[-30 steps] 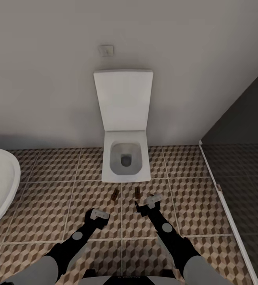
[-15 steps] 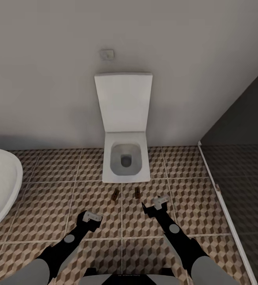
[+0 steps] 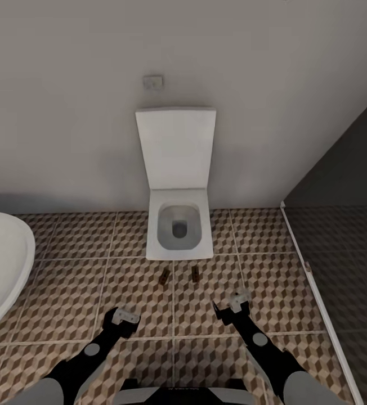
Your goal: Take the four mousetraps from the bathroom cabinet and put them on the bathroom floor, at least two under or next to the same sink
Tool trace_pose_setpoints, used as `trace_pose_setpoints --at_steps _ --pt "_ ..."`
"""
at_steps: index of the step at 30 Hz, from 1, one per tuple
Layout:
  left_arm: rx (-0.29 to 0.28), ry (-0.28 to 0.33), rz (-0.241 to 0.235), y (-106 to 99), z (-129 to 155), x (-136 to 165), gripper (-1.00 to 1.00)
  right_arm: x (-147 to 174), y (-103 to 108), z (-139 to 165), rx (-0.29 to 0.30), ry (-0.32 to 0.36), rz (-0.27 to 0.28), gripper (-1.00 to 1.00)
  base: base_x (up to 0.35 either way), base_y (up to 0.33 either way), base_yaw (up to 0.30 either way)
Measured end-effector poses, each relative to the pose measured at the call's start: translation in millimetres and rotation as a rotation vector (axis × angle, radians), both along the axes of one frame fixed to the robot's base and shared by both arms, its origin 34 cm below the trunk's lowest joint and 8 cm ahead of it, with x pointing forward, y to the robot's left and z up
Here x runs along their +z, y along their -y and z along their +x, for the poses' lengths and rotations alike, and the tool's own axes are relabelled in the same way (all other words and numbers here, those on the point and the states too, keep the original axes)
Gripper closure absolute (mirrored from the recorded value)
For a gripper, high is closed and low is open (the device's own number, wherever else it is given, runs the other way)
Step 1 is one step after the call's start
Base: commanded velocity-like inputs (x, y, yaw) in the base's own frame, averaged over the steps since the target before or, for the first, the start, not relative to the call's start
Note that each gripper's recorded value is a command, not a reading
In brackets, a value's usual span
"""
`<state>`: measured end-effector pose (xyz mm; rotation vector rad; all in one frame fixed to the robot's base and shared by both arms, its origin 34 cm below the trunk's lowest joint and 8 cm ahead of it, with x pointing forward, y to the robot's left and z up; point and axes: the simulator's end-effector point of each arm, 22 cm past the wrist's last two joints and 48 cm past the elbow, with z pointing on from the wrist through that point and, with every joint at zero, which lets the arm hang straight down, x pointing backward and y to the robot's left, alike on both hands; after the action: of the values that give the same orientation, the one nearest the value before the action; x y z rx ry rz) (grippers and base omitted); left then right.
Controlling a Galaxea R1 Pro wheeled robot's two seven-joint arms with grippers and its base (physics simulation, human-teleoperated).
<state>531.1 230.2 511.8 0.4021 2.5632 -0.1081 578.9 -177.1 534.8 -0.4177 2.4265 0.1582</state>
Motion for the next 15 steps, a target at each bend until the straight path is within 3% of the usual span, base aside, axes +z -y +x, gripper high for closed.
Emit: trace_pose_setpoints --at_steps 6,15 --pt "0.004 -0.025 0.020 -11 -20 1 -1.00 -9 14 -38 0.003 -0.044 -0.015 -1.00 0.000 0.000 0.000" --pt "0.017 -0.006 0.050 -37 -47 8 -1.00 -12 31 -95 0.004 -0.092 -0.025 -1.00 0.000 0.000 0.000"
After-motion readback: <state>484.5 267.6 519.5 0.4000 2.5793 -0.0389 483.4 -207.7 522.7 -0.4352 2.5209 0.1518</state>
